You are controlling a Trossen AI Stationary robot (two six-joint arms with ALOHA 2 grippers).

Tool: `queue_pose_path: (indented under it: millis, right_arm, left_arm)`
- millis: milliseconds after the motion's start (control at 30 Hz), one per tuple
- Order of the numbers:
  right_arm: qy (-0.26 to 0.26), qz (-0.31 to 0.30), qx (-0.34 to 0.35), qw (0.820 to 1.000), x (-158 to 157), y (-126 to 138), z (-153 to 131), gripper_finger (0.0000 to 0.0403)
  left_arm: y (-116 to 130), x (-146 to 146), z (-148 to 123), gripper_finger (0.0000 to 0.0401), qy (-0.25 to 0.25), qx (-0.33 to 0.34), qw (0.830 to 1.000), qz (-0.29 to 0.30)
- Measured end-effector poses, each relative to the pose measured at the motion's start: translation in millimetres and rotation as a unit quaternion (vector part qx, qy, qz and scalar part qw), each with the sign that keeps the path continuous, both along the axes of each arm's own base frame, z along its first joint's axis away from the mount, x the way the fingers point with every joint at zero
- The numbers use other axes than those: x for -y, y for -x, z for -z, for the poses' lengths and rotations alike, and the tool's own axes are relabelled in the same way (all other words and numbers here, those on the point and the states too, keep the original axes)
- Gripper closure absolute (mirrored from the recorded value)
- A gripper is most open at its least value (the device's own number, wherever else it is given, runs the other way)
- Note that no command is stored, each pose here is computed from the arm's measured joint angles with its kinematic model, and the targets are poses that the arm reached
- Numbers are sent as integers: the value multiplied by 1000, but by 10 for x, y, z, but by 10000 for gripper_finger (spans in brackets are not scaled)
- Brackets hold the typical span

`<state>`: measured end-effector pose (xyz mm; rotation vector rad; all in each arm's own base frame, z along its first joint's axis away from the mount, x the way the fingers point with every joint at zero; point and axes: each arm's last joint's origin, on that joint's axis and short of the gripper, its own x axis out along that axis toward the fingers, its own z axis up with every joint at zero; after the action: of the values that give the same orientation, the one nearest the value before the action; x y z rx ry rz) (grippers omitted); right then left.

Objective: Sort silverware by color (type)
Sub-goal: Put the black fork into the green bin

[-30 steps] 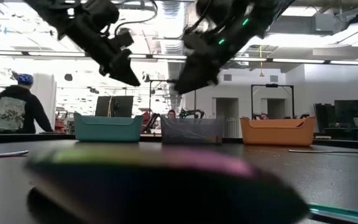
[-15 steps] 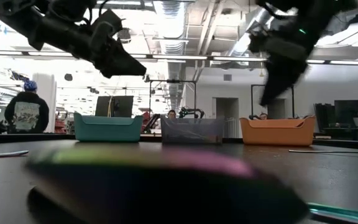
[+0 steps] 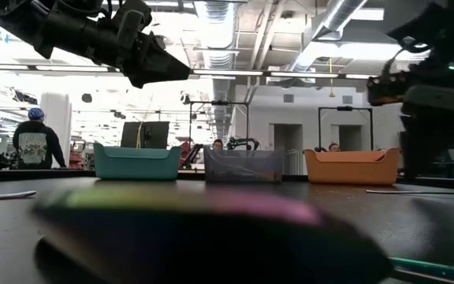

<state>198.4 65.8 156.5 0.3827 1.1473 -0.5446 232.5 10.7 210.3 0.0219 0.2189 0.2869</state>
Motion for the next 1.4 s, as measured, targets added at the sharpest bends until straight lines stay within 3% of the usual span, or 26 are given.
queue_pose_path:
  millis: [200, 433, 767, 1033, 1233, 1400]
  right_arm:
    - [-30, 16, -68, 997, -62, 204, 117, 233]
    - [-35, 10, -64, 997, -71, 260, 209, 265]
    - [-17, -13, -48, 999, 6, 223, 248, 389]
    - [43, -33, 119, 991, 116, -163, 113, 398]
    - [119, -72, 300, 944, 221, -518, -194, 399]
    - [172, -107, 380, 903, 310, -645, -396, 400]
  left_arm:
    - [0, -2, 1, 279, -2, -1, 1000, -1]
    - [0, -2, 1, 279, -2, -1, 1000, -1]
    - [-4, 11, 1, 279, -6, -3, 1000, 23]
    - [-90, 25, 30, 279, 6, 24, 999, 43]
    - [-228, 24, 175, 279, 14, 36, 998, 41]
    - [-303, 22, 250, 277, 14, 48, 998, 41]
